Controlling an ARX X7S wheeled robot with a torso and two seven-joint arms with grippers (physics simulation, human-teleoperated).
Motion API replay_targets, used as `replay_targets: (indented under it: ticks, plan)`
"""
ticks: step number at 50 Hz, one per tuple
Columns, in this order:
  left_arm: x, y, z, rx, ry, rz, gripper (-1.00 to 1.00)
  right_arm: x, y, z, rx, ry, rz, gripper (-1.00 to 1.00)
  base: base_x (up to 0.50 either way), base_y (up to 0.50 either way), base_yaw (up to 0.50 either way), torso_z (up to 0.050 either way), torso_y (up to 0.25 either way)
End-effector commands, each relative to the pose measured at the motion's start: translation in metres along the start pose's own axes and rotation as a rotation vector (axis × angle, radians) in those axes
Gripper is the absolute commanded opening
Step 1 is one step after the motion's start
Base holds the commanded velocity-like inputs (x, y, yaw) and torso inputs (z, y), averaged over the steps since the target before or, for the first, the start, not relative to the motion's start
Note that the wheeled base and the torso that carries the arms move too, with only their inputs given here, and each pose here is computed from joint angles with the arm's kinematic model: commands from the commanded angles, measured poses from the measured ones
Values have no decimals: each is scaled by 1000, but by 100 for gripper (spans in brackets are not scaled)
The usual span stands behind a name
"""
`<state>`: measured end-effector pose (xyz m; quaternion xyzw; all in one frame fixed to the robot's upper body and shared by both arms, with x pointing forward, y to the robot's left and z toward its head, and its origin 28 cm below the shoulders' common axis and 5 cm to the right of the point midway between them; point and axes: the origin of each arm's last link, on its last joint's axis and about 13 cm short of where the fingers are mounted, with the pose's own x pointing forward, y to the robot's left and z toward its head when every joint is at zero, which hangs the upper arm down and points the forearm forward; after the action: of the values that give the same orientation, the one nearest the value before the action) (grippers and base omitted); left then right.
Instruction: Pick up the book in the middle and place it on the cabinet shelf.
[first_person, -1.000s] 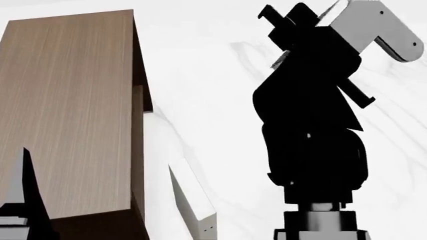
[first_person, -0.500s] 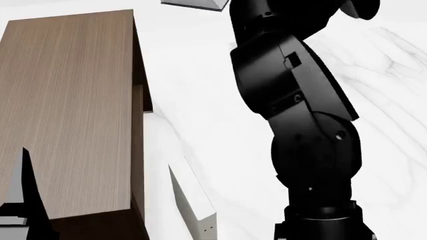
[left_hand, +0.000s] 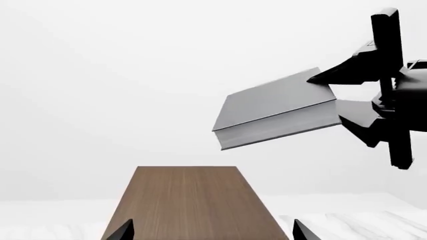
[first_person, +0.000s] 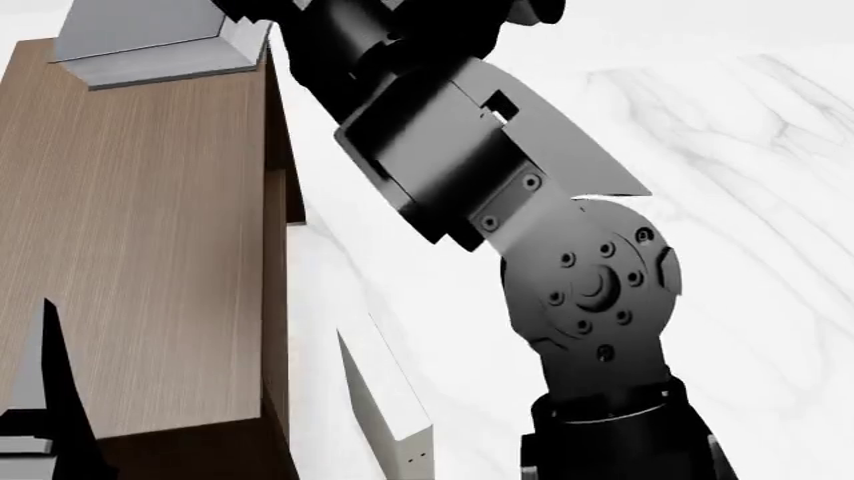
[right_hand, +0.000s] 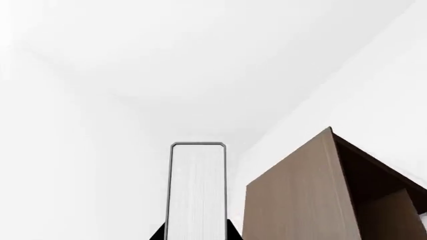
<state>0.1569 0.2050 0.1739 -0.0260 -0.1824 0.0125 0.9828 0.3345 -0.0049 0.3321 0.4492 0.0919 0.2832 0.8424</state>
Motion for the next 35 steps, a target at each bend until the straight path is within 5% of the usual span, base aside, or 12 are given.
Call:
replay_targets:
  ticks: [1, 35]
  plan:
    - [0, 0, -1, 0, 2, 1, 100, 7, 13, -10, 25, 72, 76, -100, 0, 0, 0, 0, 10]
    - [0, 0, 0, 3, 5, -5, 100, 13, 5, -50, -8, 181, 45, -100, 0, 0, 0, 0, 1]
